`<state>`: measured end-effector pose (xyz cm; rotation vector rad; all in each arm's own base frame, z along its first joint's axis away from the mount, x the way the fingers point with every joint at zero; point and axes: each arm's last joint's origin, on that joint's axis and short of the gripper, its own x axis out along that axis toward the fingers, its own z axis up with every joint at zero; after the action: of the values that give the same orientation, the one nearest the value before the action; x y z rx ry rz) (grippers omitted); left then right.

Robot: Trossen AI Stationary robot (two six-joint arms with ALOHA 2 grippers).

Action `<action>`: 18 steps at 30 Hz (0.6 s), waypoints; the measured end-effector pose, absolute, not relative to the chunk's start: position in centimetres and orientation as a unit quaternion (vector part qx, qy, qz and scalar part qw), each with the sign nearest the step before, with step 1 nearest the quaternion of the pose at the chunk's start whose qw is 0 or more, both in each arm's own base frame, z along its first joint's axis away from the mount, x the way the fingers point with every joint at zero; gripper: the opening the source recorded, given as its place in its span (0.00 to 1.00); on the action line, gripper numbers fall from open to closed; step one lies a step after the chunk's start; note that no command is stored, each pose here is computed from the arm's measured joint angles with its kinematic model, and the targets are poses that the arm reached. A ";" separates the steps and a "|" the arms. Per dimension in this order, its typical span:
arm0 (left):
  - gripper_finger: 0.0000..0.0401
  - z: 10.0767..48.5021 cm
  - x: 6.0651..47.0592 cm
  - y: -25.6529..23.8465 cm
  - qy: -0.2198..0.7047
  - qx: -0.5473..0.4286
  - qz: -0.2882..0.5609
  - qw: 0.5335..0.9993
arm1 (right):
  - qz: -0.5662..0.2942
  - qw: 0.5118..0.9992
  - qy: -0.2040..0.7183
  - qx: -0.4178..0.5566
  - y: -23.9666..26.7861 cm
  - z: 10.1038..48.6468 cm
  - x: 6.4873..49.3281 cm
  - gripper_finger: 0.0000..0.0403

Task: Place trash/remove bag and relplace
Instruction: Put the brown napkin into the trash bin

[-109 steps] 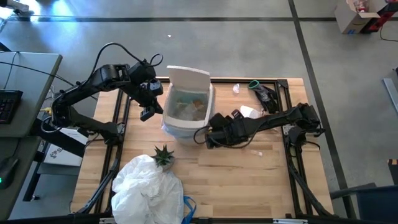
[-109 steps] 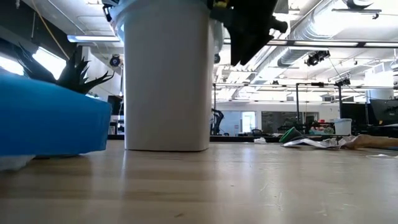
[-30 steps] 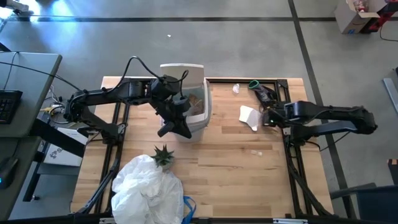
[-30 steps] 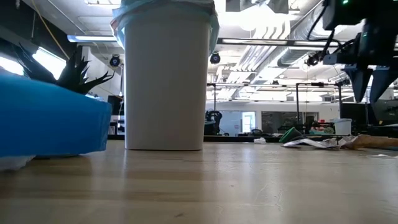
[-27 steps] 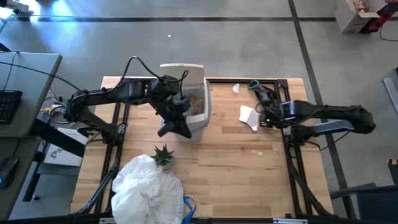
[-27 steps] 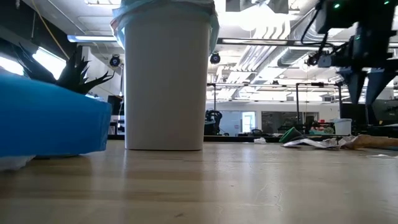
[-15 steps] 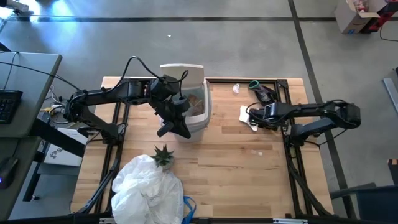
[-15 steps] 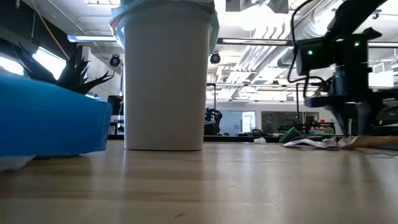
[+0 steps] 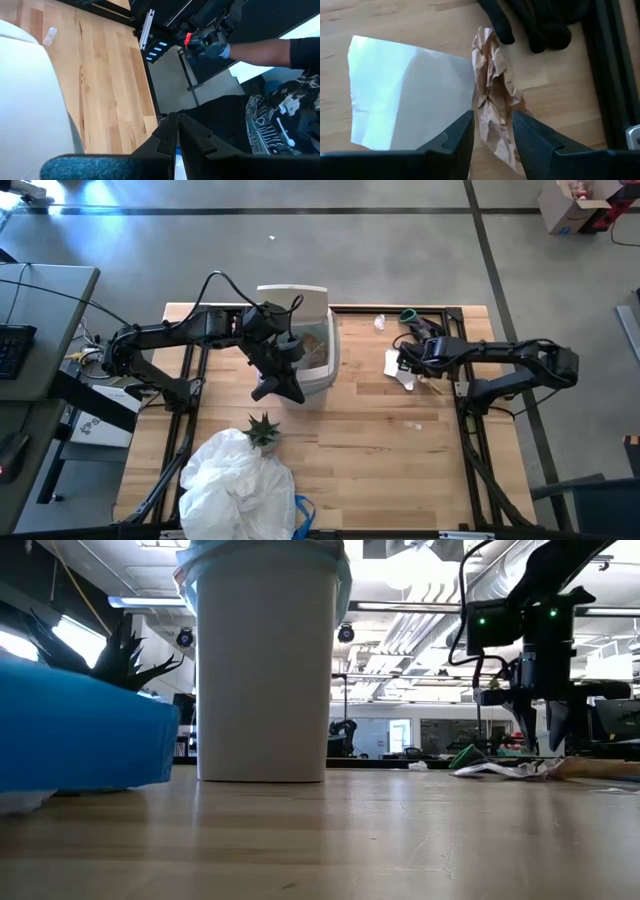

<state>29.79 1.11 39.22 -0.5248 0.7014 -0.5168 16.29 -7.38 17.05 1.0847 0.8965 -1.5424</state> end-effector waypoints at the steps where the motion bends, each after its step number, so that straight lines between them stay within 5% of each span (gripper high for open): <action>1: 0.00 39.2 29.8 1.1 0.336 -0.251 -0.248 0.873 | -0.637 0.501 0.372 0.454 -7.5 17.0 16.3 0.30; 18: 0.00 39.2 29.8 1.1 0.334 -0.243 -0.250 0.876 | -0.603 0.449 0.397 0.526 -6.5 14.0 15.0 0.30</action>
<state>29.75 1.11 39.22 -0.5072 0.6977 -0.5212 14.97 -6.49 13.96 1.3015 0.9818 -1.4917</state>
